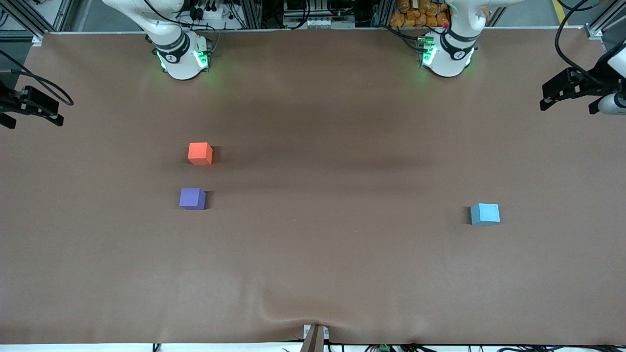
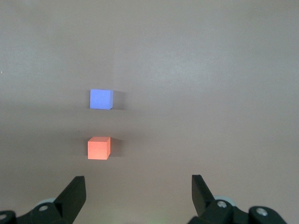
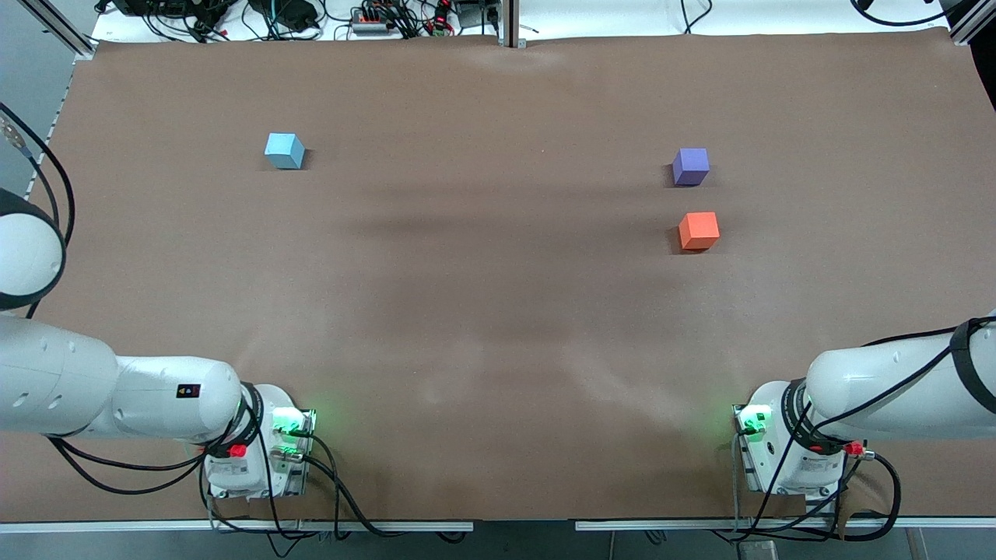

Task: Place blue block between orange and purple blocks
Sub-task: 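Move the left gripper down toward the light-blue cube, then lower the left gripper over the light-blue cube and grasp it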

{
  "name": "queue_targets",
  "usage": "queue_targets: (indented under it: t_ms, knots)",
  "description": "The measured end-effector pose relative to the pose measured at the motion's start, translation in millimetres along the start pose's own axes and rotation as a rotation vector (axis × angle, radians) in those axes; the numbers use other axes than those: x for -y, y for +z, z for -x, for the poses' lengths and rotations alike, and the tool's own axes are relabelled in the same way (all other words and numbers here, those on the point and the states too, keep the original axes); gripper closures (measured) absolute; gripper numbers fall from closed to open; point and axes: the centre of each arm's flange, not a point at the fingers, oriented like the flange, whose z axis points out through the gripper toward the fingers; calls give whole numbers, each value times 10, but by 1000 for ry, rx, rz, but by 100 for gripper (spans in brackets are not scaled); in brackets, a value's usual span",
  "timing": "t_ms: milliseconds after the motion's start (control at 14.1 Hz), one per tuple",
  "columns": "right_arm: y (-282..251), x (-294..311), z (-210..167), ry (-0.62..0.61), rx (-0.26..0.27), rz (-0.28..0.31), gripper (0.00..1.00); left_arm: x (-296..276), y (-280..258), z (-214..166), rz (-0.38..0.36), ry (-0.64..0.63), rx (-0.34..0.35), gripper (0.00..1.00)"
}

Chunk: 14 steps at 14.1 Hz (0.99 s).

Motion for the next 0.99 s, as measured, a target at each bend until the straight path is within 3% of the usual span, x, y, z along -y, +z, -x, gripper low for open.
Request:
queue_targets:
  t_ms: [425, 638, 992]
  knots:
    - [0, 17, -2, -3, 0, 0, 0, 146, 791, -493, 13, -28, 115, 0]
    - [1, 19, -3, -4, 1, 0, 0, 388, 1352, -905, 21, -64, 98, 0]
    - [3, 19, -3, -4, 1, 0, 0, 527, 2154, -1276, 26, -176, 130, 0]
